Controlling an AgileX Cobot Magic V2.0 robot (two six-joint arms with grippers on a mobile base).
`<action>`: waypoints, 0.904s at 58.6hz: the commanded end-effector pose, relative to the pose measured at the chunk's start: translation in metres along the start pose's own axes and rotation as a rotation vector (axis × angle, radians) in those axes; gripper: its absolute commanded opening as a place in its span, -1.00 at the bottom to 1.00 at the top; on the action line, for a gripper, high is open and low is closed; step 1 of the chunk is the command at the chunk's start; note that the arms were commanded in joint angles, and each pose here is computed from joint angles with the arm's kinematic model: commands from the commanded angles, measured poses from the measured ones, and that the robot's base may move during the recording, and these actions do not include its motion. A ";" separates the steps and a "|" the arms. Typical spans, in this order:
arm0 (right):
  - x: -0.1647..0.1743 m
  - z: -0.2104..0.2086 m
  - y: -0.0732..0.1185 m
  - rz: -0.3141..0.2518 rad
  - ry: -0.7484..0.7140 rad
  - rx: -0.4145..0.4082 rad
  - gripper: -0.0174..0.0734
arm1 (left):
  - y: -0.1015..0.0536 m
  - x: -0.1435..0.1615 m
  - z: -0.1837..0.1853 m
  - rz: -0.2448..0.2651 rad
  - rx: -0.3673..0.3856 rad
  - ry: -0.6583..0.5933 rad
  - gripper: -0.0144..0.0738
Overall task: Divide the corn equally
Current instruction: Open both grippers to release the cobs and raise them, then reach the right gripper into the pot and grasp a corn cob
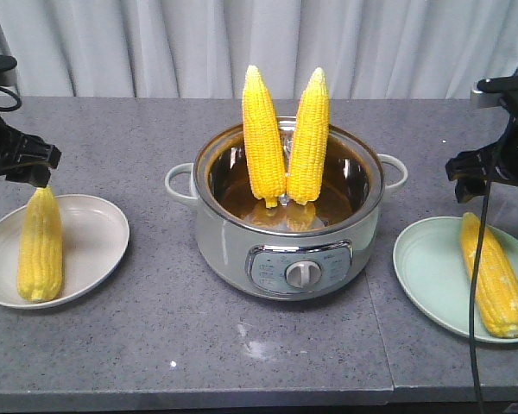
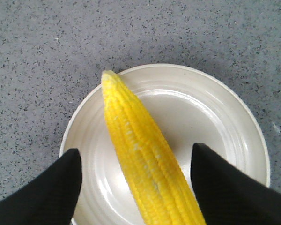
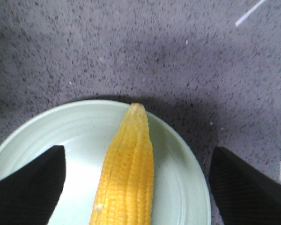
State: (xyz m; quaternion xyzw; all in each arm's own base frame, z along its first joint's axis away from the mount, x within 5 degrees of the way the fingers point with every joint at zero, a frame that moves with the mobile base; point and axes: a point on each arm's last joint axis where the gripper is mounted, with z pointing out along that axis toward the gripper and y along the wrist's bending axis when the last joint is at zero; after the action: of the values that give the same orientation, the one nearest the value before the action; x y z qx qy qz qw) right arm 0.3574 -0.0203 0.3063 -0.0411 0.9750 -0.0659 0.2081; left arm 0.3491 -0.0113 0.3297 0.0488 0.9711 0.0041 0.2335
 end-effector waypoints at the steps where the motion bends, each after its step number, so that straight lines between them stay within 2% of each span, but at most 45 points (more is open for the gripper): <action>1: -0.011 -0.047 -0.008 0.024 -0.193 0.024 0.69 | 0.000 -0.007 -0.026 -0.013 0.001 -0.116 0.43; 12: -0.014 -0.098 -0.007 0.043 -0.348 -0.034 0.69 | -0.001 -0.007 -0.027 -0.028 0.013 -0.113 0.43; 19: -0.014 -0.137 0.001 0.029 -0.477 -0.141 0.69 | -0.005 -0.007 -0.027 -0.048 0.051 -0.115 0.43; 27: -0.015 -0.162 0.013 -0.026 -0.580 -0.281 0.69 | -0.012 -0.009 -0.028 -0.084 0.134 -0.129 0.43; 30: -0.017 -0.165 0.018 -0.046 -0.605 -0.335 0.69 | -0.016 -0.010 -0.028 -0.099 0.183 -0.139 0.42; 36: -0.021 -0.167 0.029 -0.073 -0.649 -0.474 0.69 | -0.025 -0.013 -0.031 -0.096 0.285 -0.166 0.42; 44: -0.036 -0.152 0.040 -0.059 -0.678 -0.640 0.69 | -0.040 -0.018 -0.038 -0.098 0.468 -0.225 0.42; 48: -0.045 -0.140 0.048 -0.077 -0.690 -0.677 0.69 | -0.046 -0.021 -0.042 -0.113 0.549 -0.259 0.42; 53: -0.056 -0.125 0.058 -0.082 -0.711 -0.666 0.69 | -0.052 -0.026 -0.048 -0.125 0.634 -0.315 0.42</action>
State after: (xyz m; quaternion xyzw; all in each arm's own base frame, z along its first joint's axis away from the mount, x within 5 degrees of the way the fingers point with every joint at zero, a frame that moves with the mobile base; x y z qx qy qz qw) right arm 0.3476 0.0485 0.4173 -0.1686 0.8439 0.2533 0.4418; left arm 0.3520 -0.0567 0.3464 0.0584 0.9222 -0.2604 0.2799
